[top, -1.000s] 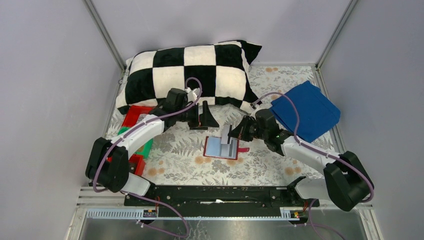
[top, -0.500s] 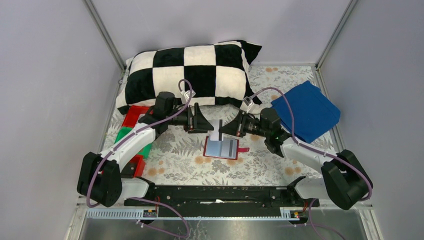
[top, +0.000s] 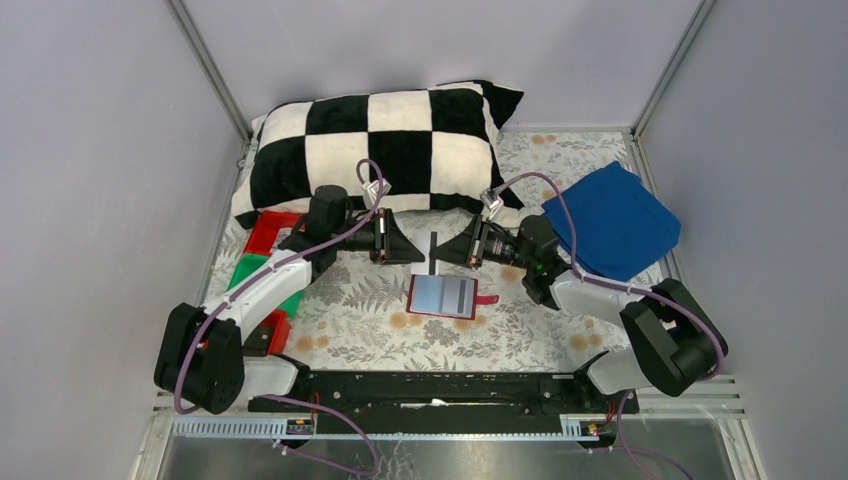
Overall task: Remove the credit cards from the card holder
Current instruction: Place the credit card in the storage box.
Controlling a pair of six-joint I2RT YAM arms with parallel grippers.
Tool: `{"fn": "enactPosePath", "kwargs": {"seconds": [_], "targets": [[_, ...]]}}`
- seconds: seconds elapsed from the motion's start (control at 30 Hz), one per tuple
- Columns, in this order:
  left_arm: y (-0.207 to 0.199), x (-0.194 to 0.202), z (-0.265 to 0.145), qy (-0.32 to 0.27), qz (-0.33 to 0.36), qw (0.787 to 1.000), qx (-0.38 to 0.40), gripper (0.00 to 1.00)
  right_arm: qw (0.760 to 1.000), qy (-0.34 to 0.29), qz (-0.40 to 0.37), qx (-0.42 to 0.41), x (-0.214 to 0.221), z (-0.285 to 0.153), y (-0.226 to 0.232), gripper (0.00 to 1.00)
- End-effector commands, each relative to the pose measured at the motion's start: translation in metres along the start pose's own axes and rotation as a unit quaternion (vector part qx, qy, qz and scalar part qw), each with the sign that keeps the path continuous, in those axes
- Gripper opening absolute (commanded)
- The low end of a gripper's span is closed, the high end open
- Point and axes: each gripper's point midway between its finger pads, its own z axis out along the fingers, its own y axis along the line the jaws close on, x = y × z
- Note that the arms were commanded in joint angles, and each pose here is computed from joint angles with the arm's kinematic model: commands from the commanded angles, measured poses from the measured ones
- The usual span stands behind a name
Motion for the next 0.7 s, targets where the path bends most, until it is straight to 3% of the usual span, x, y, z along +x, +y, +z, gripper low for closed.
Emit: {"fn": "enactPosePath", "kwargs": {"seconds": [0.0,0.07,0.1,0.2,0.27,0.3,0.37,0.47,0.67], "targets": [[-0.009,-0.011,-0.001,-0.018,0.028,0.999,0.009,0.06,0.999,0.000,-0.014,-0.047,-0.005,0.000,0.021,0.00],[-0.002,-0.018,-0.001,-0.032,0.022,0.999,-0.019,0.00,0.999,0.005,-0.013,-0.036,-0.004,0.001,0.017,0.00],[0.002,-0.022,-0.002,-0.039,0.019,0.998,-0.037,0.00,0.999,0.007,-0.013,-0.028,-0.003,0.001,0.015,0.06],[0.018,-0.040,-0.014,-0.065,0.028,0.990,-0.122,0.00,0.999,0.008,-0.018,0.029,-0.003,-0.003,0.000,0.68],[0.034,-0.056,-0.033,-0.091,0.040,0.970,-0.220,0.00,0.995,-0.013,-0.042,0.092,-0.011,-0.008,-0.014,0.87],[0.042,-0.062,-0.046,-0.099,0.045,0.955,-0.275,0.00,0.991,-0.024,-0.056,0.119,-0.017,-0.013,-0.019,0.91],[0.056,-0.082,-0.081,-0.134,0.050,0.908,-0.394,0.00,0.982,-0.039,-0.080,0.166,-0.023,-0.024,-0.029,0.95],[0.076,-0.099,-0.140,-0.170,0.026,0.811,-0.559,0.00,0.973,-0.046,-0.105,0.203,-0.030,-0.035,-0.034,0.96],[0.088,-0.107,-0.230,-0.215,0.019,0.627,-0.749,0.00,0.972,-0.039,-0.098,0.211,-0.026,-0.037,-0.038,0.96]]}}
